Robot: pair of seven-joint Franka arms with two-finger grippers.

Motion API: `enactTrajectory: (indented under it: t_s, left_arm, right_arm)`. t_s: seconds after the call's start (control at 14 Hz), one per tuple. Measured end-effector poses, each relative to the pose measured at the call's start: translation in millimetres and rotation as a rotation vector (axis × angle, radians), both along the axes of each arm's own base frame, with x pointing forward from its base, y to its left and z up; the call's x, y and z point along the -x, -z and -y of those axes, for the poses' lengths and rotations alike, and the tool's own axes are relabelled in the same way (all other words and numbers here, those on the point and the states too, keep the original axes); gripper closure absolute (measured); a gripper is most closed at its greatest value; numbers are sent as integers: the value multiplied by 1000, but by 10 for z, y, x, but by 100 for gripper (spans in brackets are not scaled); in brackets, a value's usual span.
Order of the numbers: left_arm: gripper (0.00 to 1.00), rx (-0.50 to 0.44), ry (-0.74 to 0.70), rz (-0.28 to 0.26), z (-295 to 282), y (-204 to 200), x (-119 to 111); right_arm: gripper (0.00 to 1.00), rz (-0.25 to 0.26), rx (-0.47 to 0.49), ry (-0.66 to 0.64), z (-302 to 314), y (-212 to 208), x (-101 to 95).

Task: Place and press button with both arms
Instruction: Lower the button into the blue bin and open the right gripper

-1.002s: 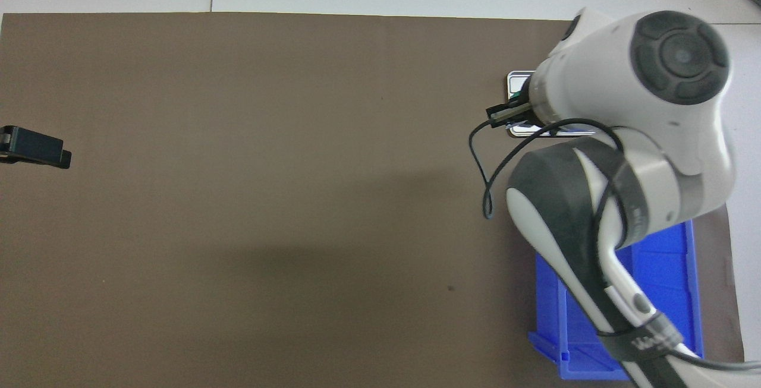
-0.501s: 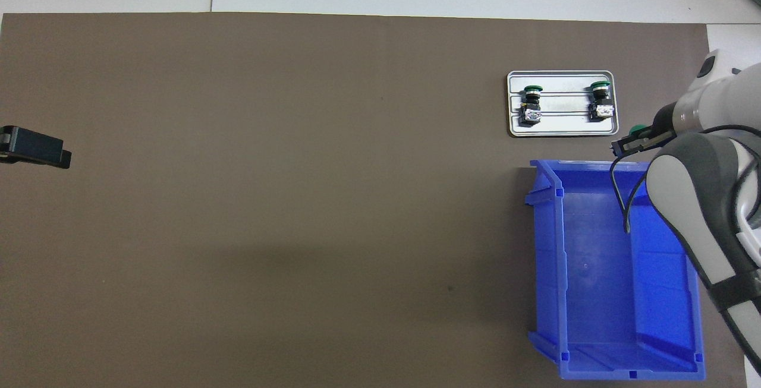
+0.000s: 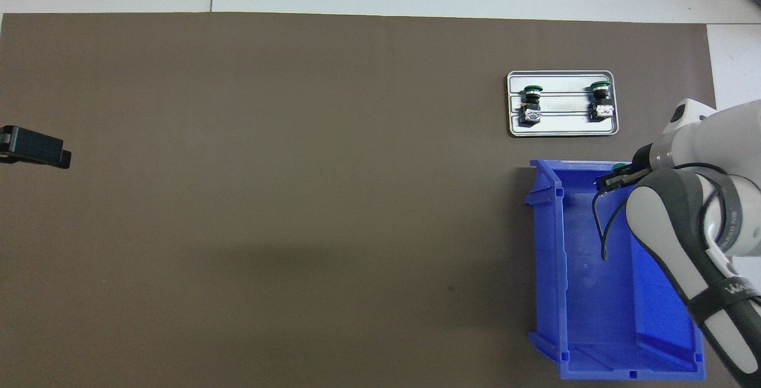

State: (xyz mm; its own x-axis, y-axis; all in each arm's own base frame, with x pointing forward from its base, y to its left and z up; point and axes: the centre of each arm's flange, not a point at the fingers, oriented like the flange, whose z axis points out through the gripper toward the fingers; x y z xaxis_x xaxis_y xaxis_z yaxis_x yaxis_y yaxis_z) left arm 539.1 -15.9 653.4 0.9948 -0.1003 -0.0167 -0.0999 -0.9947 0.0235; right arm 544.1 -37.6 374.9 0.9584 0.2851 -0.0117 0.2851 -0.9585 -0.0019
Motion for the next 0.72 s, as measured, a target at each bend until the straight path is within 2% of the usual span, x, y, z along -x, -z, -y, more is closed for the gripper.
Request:
enactTrajectory:
  t_s: [0.29, 0.57, 0.64, 0.72]
  left_arm:
    - [0, 0, 0, 0, 0, 0, 0]
    - [0, 0, 0, 0, 0, 0, 0]
    - [0, 0, 0, 0, 0, 0, 0]
    - [0, 0, 0, 0, 0, 0, 0]
  right_arm:
    - [57, 9, -2, 61, -16, 346, 190]
    - [57, 26, -3, 110, -38, 417, 225]
    - [56, 24, -3, 126, -55, 435, 236]
    - [49, 24, -3, 133, -68, 442, 240]
